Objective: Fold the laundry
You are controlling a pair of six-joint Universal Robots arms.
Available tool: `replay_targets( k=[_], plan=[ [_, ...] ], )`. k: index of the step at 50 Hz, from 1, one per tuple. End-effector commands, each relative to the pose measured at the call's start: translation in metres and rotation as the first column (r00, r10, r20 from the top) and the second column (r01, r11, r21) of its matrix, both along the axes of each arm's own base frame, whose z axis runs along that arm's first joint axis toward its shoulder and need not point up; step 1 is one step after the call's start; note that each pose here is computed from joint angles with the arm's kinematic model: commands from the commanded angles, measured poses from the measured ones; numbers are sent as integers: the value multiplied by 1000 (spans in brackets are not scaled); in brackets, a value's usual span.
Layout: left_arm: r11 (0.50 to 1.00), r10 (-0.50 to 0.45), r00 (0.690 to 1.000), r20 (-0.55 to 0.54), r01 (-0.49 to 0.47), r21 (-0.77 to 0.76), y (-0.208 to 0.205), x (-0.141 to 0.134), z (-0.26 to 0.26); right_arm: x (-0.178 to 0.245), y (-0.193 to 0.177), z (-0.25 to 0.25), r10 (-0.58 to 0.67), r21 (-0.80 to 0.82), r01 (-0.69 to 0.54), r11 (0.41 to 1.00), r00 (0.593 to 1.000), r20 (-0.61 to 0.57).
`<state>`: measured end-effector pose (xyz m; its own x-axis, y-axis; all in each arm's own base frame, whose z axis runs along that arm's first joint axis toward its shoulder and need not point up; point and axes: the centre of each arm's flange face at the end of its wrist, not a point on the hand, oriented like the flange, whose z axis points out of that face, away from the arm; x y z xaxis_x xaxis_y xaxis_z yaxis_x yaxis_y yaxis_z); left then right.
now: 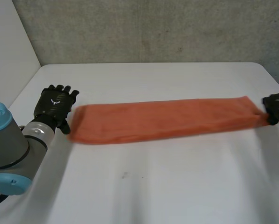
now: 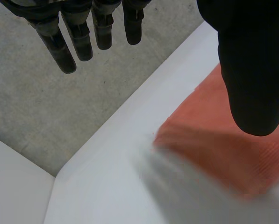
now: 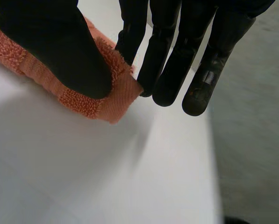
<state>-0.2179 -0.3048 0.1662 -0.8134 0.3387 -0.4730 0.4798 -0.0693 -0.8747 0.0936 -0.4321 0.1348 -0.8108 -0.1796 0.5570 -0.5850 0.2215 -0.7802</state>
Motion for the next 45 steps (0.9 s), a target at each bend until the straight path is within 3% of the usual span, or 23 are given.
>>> replay_targets(
  k=[1, 5, 10, 13, 17, 18, 21, 22, 25, 28, 32, 33, 35, 36, 40, 45],
  plan=[
    [1000, 4, 1000, 2, -4, 5, 1, 0, -1, -48, -20, 27, -194, -92, 173, 981, 920, -340],
    [1000, 1, 1000, 2, -1, 6, 3, 0, -1, -36, -27, 40, -177, -158, 129, 979, 922, -345],
    [1000, -2, 1000, 1, 2, 2, 4, -1, 1, 40, -18, 65, -23, -266, -46, 963, 969, -247],
    [1000, -2, 1000, 0, 2, 0, 4, -1, 1, 110, 4, 81, 163, -333, -226, 916, 965, -207],
    [1000, -2, 1000, 1, 2, 2, 4, -1, 1, 193, 48, 82, 434, -368, -480, 796, 877, -207],
    [1000, -1, 1000, 0, 1, 0, 4, -1, 1, 224, 73, 78, 543, -366, -581, 727, 813, -212],
    [1000, -1, 1000, 2, 1, 1, 4, -1, 1, 266, 114, 66, 691, -348, -716, 605, 689, -218],
    [1000, -1, 1000, 1, 1, 2, 4, -1, 1, 287, 140, 48, 768, -312, -789, 530, 602, -218],
    [1000, -1, 1000, 1, 1, 2, 4, -1, 1, 312, 181, 10, 862, -229, -876, 424, 468, -194],
    [1000, -1, 1000, 1, 1, 3, 4, 0, 0, 317, 195, -9, 885, -183, -898, 400, 431, -178],
    [1000, -3, 1000, 3, 2, 4, 5, -1, 0, 315, 193, -15, 861, -165, -879, 447, 473, -186],
    [1000, -4, 1000, 3, 4, 4, 5, -1, 0, 310, 185, -11, 827, -168, -848, 502, 528, -191],
    [1000, -10, 1000, 1, 10, 7, 6, -2, 0, 303, 175, -5, 781, -176, -804, 568, 594, -193],
    [1000, -12, 1000, 1, 12, 7, 6, -3, 0, 292, 163, 3, 730, -185, -752, 632, 658, -185],
    [1000, -24, 1000, 2, 24, 8, 9, -6, -1, 249, 131, 35, 602, -219, -603, 767, 794, -78],
    [998, -58, 998, 1, 58, -3, 15, -17, 2, 211, 119, 40, 511, -182, -485, 855, 847, 145]
  ],
)
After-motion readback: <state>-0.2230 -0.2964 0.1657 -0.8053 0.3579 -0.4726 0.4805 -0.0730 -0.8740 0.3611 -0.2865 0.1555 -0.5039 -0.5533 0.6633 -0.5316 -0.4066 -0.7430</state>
